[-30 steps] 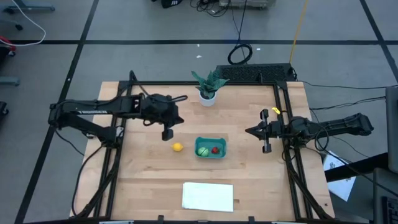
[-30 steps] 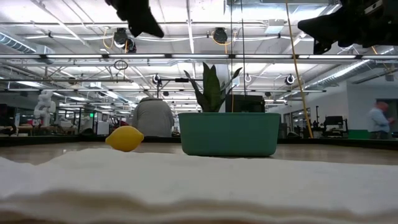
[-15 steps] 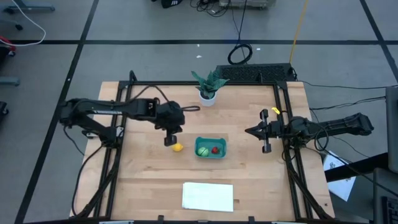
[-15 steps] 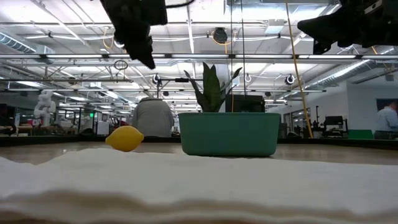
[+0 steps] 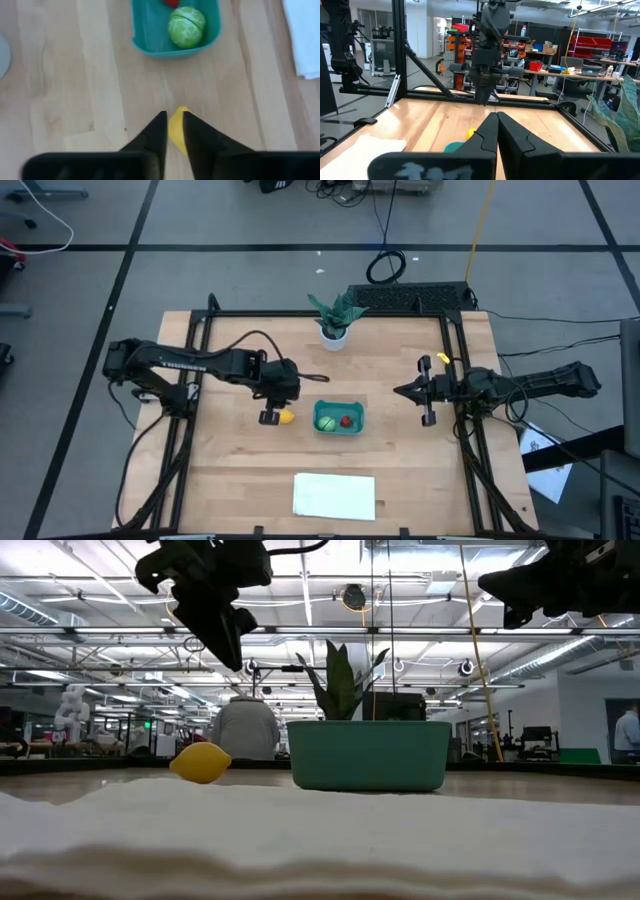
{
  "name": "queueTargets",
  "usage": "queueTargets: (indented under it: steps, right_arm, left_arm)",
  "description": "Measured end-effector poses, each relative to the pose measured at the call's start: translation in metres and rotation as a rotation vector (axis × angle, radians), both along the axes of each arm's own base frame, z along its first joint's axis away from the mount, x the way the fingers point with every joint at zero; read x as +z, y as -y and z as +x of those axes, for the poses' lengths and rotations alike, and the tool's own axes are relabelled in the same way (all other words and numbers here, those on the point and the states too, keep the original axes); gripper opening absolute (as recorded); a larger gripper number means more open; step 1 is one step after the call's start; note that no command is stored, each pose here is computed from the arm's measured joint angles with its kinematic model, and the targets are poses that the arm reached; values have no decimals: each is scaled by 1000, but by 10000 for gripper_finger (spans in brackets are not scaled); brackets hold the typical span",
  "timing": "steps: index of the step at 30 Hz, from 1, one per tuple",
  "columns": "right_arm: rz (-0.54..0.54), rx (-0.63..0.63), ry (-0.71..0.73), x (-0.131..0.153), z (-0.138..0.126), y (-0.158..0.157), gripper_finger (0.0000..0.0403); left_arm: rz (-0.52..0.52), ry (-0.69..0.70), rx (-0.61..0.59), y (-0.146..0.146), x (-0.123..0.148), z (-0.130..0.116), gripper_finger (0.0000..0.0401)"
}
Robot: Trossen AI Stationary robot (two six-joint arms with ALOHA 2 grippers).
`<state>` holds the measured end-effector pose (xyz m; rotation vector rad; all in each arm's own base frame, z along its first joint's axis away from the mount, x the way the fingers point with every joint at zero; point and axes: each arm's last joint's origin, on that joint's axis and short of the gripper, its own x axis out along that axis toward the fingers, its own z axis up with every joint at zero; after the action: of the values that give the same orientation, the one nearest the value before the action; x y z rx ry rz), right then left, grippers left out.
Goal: Pick and placing Produce into tupperware
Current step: Put the lemon into the green bin
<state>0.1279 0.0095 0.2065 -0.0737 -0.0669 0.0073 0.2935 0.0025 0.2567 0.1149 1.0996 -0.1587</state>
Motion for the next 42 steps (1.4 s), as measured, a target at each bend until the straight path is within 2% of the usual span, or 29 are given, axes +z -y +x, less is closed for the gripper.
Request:
queueTargets:
  steps: [11,16,21,31,42]
  right_arm:
    - [0,0,-7,-1,1,0,0]
    - [0,0,-8,-1,1,0,0]
    - [-1,0,-11,-1,1,0,0]
    - [-2,0,-26,-3,3,0,0]
    - [-3,0,-31,-4,4,0,0]
  left_arm:
    - [-22,-10,12,9,0,-1,251]
    - [-50,-46,72,9,-2,-3,301]
    - [-57,-112,94,9,-13,-1,318]
    - [-119,-231,67,11,-46,13,320]
    - [-113,-314,48,12,-77,25,320]
